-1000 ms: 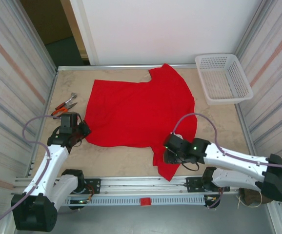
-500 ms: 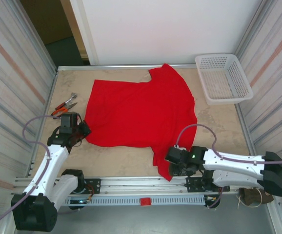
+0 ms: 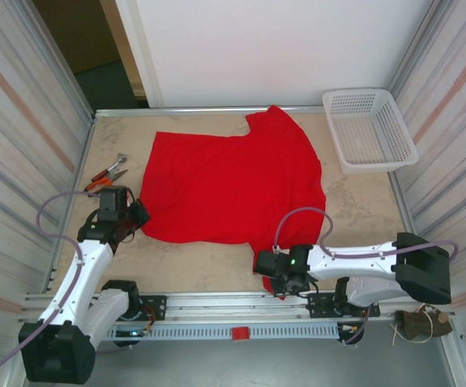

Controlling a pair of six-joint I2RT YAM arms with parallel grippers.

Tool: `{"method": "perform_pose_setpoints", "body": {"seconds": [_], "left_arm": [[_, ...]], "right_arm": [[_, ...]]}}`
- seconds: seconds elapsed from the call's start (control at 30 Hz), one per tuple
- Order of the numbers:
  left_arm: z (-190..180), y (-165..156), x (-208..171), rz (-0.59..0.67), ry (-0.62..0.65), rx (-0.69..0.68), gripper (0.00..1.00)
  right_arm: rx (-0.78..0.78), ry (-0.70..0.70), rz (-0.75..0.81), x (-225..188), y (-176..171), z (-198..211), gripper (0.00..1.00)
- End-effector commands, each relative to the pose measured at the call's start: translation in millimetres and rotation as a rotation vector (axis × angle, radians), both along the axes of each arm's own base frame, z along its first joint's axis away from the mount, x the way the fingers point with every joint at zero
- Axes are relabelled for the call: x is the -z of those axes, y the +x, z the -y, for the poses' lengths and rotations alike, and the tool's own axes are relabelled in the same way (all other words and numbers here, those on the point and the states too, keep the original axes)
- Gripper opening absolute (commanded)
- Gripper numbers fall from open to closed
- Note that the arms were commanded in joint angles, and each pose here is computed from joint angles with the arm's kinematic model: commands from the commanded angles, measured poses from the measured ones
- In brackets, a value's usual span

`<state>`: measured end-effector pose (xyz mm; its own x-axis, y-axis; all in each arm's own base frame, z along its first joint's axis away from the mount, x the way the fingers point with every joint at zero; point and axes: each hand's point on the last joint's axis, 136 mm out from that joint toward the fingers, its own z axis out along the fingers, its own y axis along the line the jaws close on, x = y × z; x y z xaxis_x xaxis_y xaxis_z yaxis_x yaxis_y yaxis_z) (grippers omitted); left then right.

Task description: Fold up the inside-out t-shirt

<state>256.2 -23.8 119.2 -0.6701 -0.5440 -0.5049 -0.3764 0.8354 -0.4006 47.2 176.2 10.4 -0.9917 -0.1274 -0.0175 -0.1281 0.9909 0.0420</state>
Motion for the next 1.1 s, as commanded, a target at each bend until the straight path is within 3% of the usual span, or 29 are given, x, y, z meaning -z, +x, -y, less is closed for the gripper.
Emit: {"method": "perform_pose_setpoints", "body": {"seconds": [0.0,0.2,0.5,0.97,1.07], "left_arm": [[-2.4,-1.4,-6.1,0.018,0.003,0.001,0.00],[-2.8,1.1,-13.9,0.037,0.001,0.002,0.00],[-15.9,4.2,-32.3,0.072,0.007,-0.025,0.00],[-13.3,-8.3,-21.4,0.047,-0.014,-0.019,0.01],[-13.7,-11.6,-10.8,0.005,-0.009,-0.017,0.39]], "right_arm": [[0.002,0.087,0.016,8.4,2.1,-21.5,0.00],[0.017,0.123,0.140,-40.1,27.2,-6.5,0.00],[0.215,0.337,0.331,-131.2,70.7,41.1,0.00],[0.268,0.384,0.399,-164.0,76.1,63.3,0.00],[0.267,0.387,0.376,-155.2,74.0,60.8,0.00]]}}
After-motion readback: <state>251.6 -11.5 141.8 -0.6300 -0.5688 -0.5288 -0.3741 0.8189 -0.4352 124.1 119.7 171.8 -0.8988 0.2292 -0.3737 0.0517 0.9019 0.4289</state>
